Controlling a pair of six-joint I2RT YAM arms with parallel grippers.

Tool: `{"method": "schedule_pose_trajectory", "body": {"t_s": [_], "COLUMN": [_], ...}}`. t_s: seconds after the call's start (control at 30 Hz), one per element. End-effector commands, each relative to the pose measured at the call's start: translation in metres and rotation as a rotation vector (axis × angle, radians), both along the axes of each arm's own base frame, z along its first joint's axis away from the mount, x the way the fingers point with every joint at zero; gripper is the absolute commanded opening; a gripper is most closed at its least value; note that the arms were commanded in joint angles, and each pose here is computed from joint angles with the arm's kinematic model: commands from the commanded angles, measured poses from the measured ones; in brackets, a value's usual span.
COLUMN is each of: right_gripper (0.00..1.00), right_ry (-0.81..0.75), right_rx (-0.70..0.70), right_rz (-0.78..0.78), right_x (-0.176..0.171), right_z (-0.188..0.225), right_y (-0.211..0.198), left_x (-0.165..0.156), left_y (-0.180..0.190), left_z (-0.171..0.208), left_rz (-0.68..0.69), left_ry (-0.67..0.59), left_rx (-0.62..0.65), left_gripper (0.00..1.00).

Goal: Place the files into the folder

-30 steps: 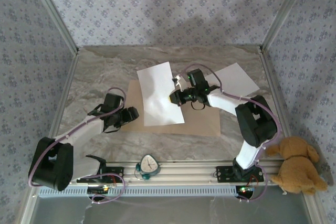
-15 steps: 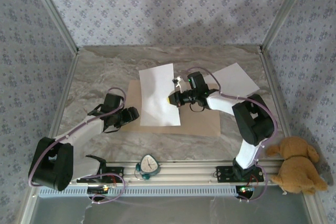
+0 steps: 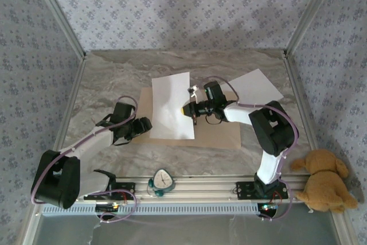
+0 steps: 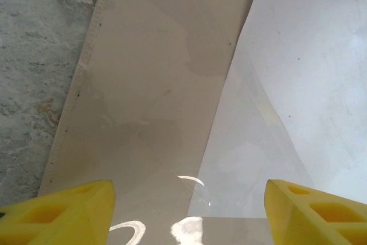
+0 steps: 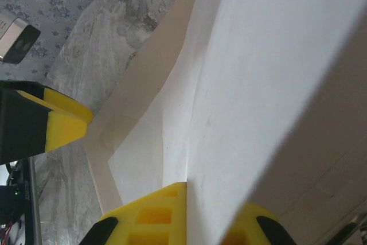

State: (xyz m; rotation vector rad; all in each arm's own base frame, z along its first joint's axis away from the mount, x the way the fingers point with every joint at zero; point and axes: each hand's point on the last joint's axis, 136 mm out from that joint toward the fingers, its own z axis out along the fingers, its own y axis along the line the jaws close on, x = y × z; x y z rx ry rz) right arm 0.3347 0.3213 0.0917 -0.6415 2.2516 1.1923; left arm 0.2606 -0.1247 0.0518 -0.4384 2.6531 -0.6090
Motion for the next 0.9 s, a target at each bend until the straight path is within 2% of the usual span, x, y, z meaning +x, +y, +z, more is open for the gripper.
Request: {"method": "schedule_pose_trajectory", "body": {"t_s": [0.0, 0.47, 0.87], "right_gripper": [0.00, 0.00, 0.00], "right_ry": [0.026, 0.046, 0.061], "right_rx": [0.010, 0.020, 0.019], "right_rz": [0.013, -0.009, 0.002], "right_x": [-0.005, -0.002, 0.001], "right_z": [-0.010, -0.027, -0.036], "right_y": [0.006, 0.011, 0.018], "left_x": [0.002, 0.001, -0.004], "left_y": [0.000, 0.002, 0.003], "left_z": [0.007, 0.013, 0.004], "left_rz": [-0.009, 0.006, 0.006], "left_ry": [-0.011, -0.041, -0.013], "left_rx": [-0.006, -0.015, -0.010], "left_gripper": [0.70, 0.70, 0.70]}}
